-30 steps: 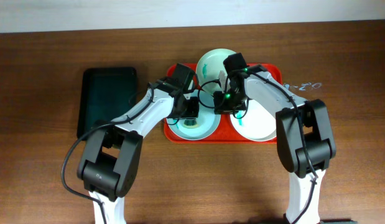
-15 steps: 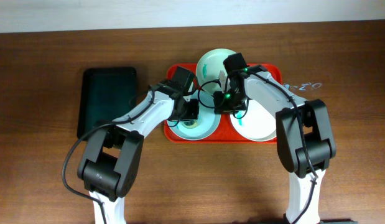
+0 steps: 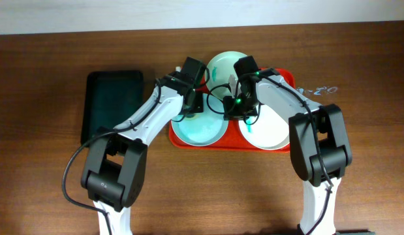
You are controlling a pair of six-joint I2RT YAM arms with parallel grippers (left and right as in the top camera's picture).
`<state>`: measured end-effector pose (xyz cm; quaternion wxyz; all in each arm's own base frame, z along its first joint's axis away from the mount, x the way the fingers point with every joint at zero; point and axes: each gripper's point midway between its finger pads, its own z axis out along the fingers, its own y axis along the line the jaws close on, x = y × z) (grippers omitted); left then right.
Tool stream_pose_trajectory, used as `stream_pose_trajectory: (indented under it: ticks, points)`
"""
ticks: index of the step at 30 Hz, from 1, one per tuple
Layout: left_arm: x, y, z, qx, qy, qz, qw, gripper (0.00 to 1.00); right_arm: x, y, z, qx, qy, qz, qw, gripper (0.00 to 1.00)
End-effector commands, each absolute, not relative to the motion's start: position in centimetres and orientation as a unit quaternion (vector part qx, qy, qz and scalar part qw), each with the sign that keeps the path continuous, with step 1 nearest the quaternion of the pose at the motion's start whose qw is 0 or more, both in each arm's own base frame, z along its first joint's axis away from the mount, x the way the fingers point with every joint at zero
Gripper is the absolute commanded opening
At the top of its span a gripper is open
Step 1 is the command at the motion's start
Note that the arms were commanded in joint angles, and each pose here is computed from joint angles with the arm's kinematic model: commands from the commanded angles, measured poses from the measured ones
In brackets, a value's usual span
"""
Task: Clean dirty plates on tray and stack at the side
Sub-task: 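Scrub the light blue plate with the sponge in left gripper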
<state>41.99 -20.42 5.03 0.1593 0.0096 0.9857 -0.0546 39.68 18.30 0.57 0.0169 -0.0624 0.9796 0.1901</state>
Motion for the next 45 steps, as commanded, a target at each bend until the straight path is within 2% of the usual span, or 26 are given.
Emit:
stream_pose_trajectory:
  ticks: [1, 8, 10, 13, 16, 17, 19, 21, 22, 24, 27, 29, 32, 35, 39, 40, 45]
  points:
    - [39.8, -23.5, 4.2, 0.022, 0.984, -0.141, 0.106, 0.0, 39.0, 17.6, -1.5, -0.056, 0.984, 0.167, -0.004, 0.2]
    - [41.3, -15.6, -4.2, -0.022, 0.993, 0.041, 0.112, 0.0, 39.0, 17.6, -1.5, -0.056, 0.984, 0.167, -0.004, 0.2]
    - [42.3, -11.0, -3.2, -0.036, 0.977, 0.153, 0.144, 0.0, 39.0, 17.5, -1.5, -0.056, 0.984, 0.166, -0.004, 0.2]
    - [42.9, -7.6, -0.9, -0.039, 0.949, 0.257, 0.18, 0.0, 39.1, 17.5, -1.5, -0.057, 0.985, 0.166, -0.002, 0.2]
    - [43.9, -9.8, 2.4, -0.044, 0.956, 0.205, 0.204, 0.0, 39.1, 17.5, -1.5, -0.057, 0.985, 0.166, -0.001, 0.2]
    - [44.2, -13.6, 4.8, -0.038, 0.972, 0.1, 0.21, 0.0, 39.1, 17.5, -1.5, -0.057, 0.985, 0.166, -0.001, 0.2]
    - [42.7, -18.9, 6.2, -0.015, 0.984, -0.055, 0.171, 0.0, 39.1, 17.5, -1.5, -0.057, 0.985, 0.166, -0.002, 0.2]
    - [40.4, -21.4, 5.5, 0.002, 0.985, -0.129, 0.111, 0.0, 39.1, 17.5, -1.5, -0.057, 0.985, 0.166, -0.002, 0.2]
    - [38.5, -20.7, 3.8, 0.008, 0.991, -0.113, 0.075, 0.0, 39.1, 17.5, -1.5, -0.057, 0.985, 0.166, -0.002, 0.2]
    - [37.1, -19.7, 1.5, 0.016, 0.994, -0.092, 0.055, 0.0, 39.1, 17.5, -1.5, -0.057, 0.984, 0.166, -0.002, 0.2]
    - [37.3, -13.2, -1.0, -0.01, 0.993, 0.073, 0.095, 0.0, 39.1, 17.5, -1.5, -0.057, 0.985, 0.166, -0.002, 0.19]
    - [38.5, -9.8, 0.0, -0.021, 0.978, 0.159, 0.133, 0.0, 39.1, 17.5, -1.5, -0.057, 0.985, 0.166, -0.002, 0.04]
    - [41.4, -10.3, 5.2, -0.036, 0.968, 0.154, 0.195, 0.0, 39.2, 17.6, -0.9, -0.08, 0.983, 0.167, 0.006, 0.04]
    - [43.0, -11.2, 11.5, -0.059, 0.958, 0.1, 0.262, 0.0, 39.8, 17.8, 1.6, -0.088, 0.981, 0.171, 0.031, 0.04]
    - [40.4, -10.0, 16.3, -0.068, 0.958, 0.074, 0.27, 0.0, 40.7, 15.3, 7.5, -0.092, 0.99, 0.078, 0.079, 0.04]
    - [40.1, -8.9, 16.5, -0.077, 0.959, 0.08, 0.262, 0.0, 40.8, 15.0, 9.0, -0.097, 0.99, 0.052, 0.093, 0.04]
    - [38.5, -1.9, 15.4, -0.145, 0.961, 0.118, 0.203, 0.0, 42.2, 14.1, 20.9, -0.128, 0.933, -0.228, 0.246, 0.04]
